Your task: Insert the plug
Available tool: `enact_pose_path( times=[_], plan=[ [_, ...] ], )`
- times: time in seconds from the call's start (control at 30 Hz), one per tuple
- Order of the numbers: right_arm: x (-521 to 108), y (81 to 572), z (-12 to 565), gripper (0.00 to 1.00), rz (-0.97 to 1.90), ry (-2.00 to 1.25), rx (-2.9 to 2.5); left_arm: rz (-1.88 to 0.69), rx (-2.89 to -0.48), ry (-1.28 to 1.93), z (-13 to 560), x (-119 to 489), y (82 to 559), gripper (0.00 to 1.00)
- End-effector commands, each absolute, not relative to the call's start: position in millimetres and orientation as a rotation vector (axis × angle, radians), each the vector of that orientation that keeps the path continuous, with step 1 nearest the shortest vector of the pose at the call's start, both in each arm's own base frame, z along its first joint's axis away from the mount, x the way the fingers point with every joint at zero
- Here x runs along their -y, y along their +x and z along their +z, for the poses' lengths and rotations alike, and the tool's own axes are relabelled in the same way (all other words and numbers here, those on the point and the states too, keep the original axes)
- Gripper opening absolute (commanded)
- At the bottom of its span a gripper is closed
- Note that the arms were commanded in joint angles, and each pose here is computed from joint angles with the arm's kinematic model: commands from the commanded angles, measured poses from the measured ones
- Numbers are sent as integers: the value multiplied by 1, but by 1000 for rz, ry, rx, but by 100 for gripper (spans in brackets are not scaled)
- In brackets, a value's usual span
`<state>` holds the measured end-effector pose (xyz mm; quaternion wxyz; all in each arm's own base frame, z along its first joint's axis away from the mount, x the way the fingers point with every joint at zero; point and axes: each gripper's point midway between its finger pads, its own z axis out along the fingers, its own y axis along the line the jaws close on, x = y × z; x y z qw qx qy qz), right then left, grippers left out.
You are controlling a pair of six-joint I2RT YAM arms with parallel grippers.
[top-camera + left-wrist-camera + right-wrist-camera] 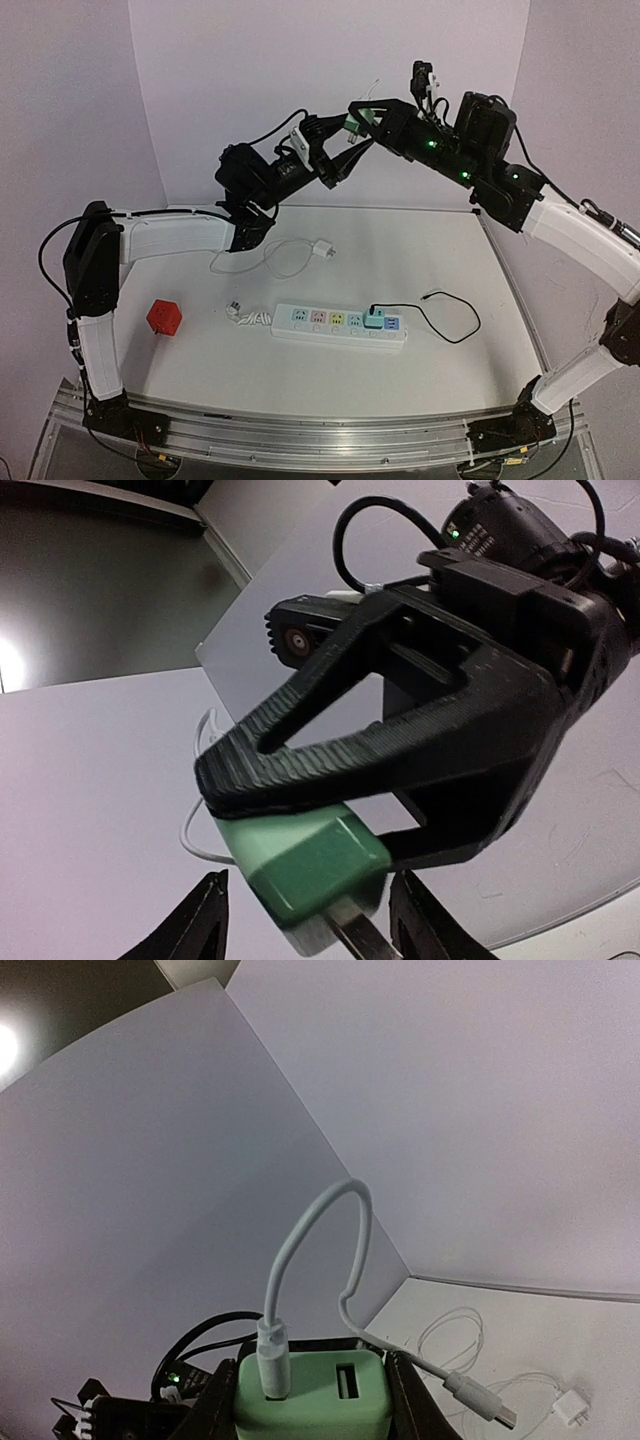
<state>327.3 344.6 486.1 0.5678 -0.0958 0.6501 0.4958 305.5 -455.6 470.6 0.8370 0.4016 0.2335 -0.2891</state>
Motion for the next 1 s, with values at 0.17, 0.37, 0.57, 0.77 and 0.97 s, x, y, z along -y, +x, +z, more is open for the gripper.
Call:
enact_pose_path(
  times=[0.17, 0.37, 0.57, 0.77, 0.97],
  plan=[
    [-343, 327, 501, 0, 1157, -194, -1456, -594, -389, 796, 498, 424, 276, 40],
    [-352, 334, 490, 0, 1165, -178, -1471, -609, -396, 755, 507, 420, 278, 44],
    [-361, 335, 488, 0, 1185, -180, -1453, -609, -431, 702, 516, 419, 289, 39],
    [-358, 337, 475, 0, 1166, -161, -1480, -589, -435, 683, 518, 417, 293, 27],
    [-367, 345, 435, 0, 1155, -134, -1572, -587, -417, 693, 519, 418, 290, 18]
  ],
)
